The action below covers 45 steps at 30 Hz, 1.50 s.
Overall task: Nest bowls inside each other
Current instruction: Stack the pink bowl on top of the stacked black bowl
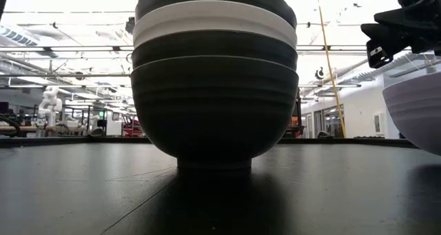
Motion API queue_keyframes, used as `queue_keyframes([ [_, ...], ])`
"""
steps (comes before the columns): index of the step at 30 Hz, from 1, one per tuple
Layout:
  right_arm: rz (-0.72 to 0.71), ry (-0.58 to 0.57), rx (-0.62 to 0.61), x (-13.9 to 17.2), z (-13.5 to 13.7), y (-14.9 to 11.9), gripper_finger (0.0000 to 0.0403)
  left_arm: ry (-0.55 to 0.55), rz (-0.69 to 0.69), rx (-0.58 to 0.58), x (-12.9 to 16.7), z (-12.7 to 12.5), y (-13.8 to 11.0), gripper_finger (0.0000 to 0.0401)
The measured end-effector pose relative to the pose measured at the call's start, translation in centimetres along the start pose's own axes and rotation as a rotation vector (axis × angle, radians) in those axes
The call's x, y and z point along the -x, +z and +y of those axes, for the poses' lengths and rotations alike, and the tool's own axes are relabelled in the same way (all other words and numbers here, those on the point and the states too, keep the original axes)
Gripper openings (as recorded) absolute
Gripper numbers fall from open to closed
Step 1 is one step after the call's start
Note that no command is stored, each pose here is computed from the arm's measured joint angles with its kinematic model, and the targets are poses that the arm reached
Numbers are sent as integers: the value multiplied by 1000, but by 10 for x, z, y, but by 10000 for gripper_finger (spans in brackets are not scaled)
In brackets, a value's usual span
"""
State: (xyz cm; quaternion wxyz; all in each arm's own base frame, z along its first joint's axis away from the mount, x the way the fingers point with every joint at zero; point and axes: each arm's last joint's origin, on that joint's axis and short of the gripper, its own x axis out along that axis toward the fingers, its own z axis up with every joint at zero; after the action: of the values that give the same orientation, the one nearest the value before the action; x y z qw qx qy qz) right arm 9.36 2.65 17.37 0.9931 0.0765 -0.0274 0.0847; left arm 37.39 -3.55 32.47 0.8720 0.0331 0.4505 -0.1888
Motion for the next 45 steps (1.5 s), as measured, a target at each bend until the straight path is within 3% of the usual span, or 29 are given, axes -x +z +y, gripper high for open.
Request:
queue_keyframes([
  [11,2,0,-3,0,0,0,105,-8,116,70,-30,23,0,5],
  [24,2,1,0,0,0,0,105,-78,138,91,-37,22,-2,5],
  [38,9,-1,2,-1,0,-1,105,-154,199,109,-93,26,-9,5],
  [45,9,0,5,-1,0,-1,105,-106,211,95,-101,22,-8,5],
])
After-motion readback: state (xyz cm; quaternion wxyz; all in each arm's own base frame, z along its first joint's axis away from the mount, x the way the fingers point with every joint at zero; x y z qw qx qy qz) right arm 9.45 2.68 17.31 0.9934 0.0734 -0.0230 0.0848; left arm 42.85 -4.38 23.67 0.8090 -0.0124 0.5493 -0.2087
